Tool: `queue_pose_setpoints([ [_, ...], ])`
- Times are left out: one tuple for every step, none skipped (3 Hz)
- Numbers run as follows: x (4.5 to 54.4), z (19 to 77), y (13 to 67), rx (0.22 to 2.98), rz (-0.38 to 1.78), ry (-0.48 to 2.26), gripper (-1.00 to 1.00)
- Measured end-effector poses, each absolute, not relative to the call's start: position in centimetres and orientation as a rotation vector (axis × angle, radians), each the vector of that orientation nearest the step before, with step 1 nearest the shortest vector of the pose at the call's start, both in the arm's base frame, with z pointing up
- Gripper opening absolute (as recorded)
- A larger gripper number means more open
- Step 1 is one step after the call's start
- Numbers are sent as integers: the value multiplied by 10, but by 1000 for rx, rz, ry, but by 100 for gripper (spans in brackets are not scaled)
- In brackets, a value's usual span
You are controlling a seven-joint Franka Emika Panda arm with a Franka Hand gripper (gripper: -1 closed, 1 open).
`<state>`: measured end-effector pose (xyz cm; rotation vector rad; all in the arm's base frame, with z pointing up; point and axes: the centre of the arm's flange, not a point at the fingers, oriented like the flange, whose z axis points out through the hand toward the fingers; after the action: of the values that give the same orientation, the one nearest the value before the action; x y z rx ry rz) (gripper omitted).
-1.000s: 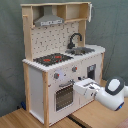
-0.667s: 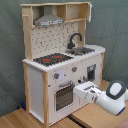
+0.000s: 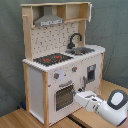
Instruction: Play with the kitchen
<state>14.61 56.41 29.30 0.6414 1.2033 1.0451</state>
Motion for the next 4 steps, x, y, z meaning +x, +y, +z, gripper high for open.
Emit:
queue_pose_setpoints([
  [146,279,561,729,1122,1156,100],
  [148,268,557,790,1184,1116,100],
  [153,263,554,862,1268,1069,100],
  [164,263,551,942,1348,1019,100],
])
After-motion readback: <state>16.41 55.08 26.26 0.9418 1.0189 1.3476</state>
